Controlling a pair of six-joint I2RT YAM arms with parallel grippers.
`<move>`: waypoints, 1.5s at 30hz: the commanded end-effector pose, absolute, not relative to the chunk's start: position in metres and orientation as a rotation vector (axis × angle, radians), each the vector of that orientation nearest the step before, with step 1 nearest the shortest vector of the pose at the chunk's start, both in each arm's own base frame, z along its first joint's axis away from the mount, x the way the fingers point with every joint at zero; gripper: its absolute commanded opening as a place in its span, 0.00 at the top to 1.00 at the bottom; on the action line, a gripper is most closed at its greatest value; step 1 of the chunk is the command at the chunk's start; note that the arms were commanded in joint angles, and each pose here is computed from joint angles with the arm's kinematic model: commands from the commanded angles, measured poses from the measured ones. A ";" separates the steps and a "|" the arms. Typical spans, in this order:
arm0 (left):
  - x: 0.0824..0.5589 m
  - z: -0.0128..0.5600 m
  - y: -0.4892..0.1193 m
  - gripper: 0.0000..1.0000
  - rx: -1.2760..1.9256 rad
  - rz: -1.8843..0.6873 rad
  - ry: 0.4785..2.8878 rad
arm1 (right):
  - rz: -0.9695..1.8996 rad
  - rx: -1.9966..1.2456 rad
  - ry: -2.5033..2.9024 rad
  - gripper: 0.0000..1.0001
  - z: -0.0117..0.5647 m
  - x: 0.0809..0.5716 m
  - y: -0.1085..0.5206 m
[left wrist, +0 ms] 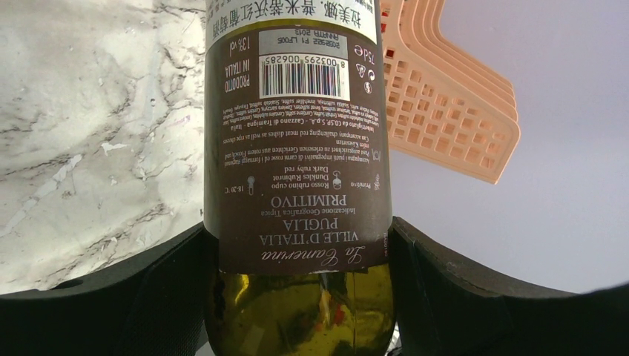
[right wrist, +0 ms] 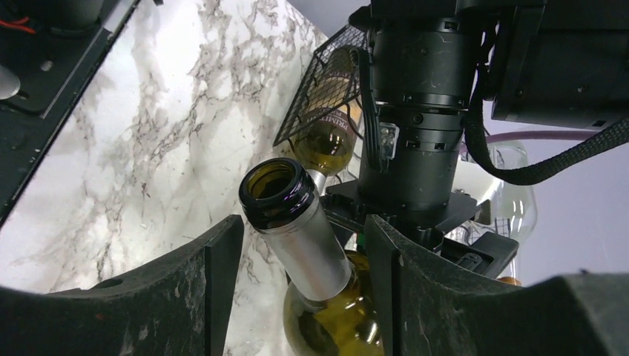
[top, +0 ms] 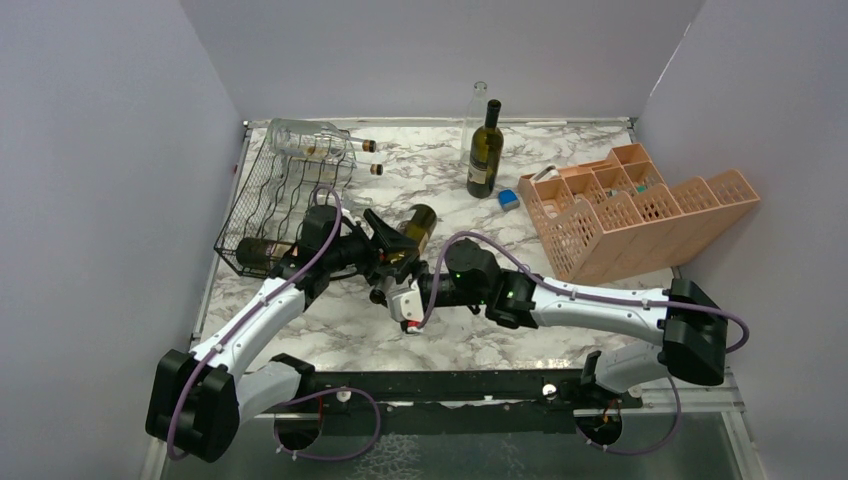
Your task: Take the wine bottle off the wine rack
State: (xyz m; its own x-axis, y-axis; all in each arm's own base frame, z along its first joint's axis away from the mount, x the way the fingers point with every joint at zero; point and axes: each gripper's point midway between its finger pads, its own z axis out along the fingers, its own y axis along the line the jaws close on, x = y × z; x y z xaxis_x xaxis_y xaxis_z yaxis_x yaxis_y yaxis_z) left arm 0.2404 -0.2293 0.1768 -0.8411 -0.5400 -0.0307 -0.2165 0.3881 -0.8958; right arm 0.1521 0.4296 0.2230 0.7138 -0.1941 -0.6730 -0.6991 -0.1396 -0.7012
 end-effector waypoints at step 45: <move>0.268 0.250 -0.217 0.01 -0.244 -1.169 2.191 | 0.387 -1.116 1.073 0.85 0.279 0.205 0.348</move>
